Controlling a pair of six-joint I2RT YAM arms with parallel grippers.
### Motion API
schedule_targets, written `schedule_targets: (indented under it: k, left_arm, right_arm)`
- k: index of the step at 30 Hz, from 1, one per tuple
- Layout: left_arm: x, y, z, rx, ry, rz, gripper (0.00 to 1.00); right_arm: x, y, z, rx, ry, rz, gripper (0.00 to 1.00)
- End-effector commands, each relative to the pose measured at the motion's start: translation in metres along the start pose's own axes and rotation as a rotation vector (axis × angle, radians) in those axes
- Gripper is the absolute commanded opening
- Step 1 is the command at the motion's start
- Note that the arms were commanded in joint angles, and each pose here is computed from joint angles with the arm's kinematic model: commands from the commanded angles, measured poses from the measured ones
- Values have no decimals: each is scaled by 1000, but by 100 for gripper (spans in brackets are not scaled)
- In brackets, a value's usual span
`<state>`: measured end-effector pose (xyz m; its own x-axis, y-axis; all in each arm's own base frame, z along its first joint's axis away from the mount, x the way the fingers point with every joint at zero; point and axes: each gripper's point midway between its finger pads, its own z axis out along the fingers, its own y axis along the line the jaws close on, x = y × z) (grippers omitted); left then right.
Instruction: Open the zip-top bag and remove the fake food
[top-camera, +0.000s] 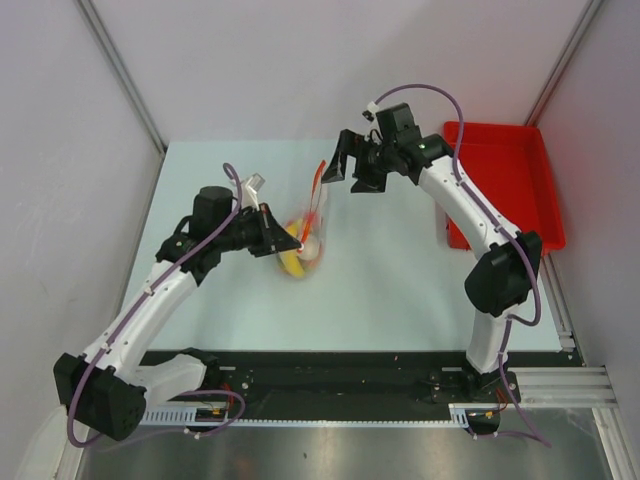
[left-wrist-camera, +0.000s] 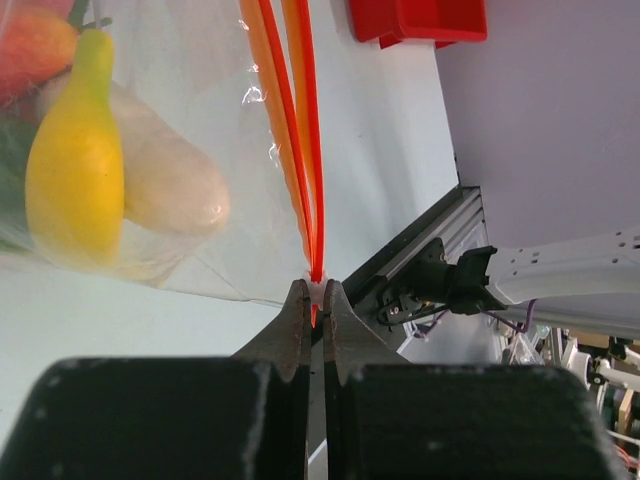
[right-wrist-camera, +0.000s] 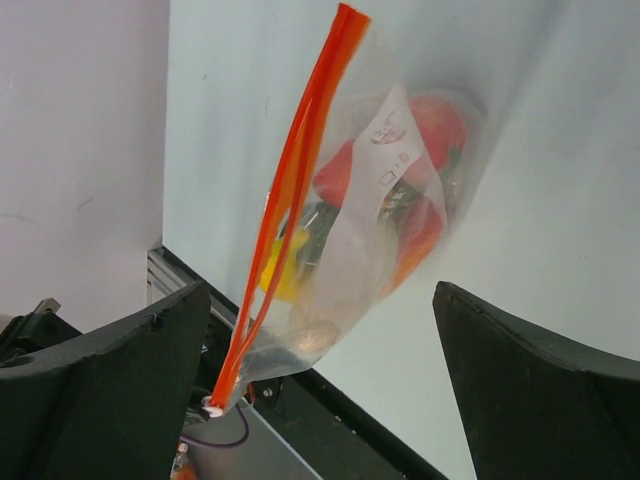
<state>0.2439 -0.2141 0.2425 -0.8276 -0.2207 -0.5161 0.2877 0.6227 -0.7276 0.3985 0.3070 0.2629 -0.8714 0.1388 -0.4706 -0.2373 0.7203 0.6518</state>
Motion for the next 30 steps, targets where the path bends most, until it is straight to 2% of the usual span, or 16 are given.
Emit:
schedule_targets:
  k: [1,5,7,10,16,21,22,24,25,26,27,28,29,30]
  left_arm:
    - [-14,-22,0,58,-49,31,0]
    - [-13,-26,-2,71,-50,35,0]
    - [-10,-25,-1,71,-38,33,0]
    - [-7,-31,0,90,-34,27,0]
    - [1,-34,2,92,-21,28,0]
    - [2,-36,2,84,-20,35,0]
    - [2,-36,2,84,-18,37,0]
    - [1,-37,1,74,-18,46,0]
    - [-2,-34,1,49,-22,58,5]
    - [-6,-32,-2,20,-37,62,16]
    - [-14,-35,-9,-10,-52,64,40]
    - [-30,-26,-12,-99,-118,62,61]
    - [-39,-18,-7,-163,-125,51,73]
    - [-59,-29,-17,-198,-157,59,78]
  right_arm:
    - [19,6,-5,50,36,-2,95]
    - [30,7,7,34,56,6,74]
    - [28,12,12,26,35,-2,68]
    - [25,14,15,18,20,24,63]
    - [23,18,18,14,12,33,64]
    - [34,19,32,6,46,41,59]
    - [35,20,33,3,51,38,51]
    - [37,19,35,8,59,41,43]
    - [37,19,35,8,59,33,33]
    - [37,18,33,13,61,18,27]
    - [38,18,32,19,66,9,20]
    - [35,20,29,18,61,-6,10]
    - [38,21,27,25,68,-17,6]
    - [39,23,24,23,62,-39,4]
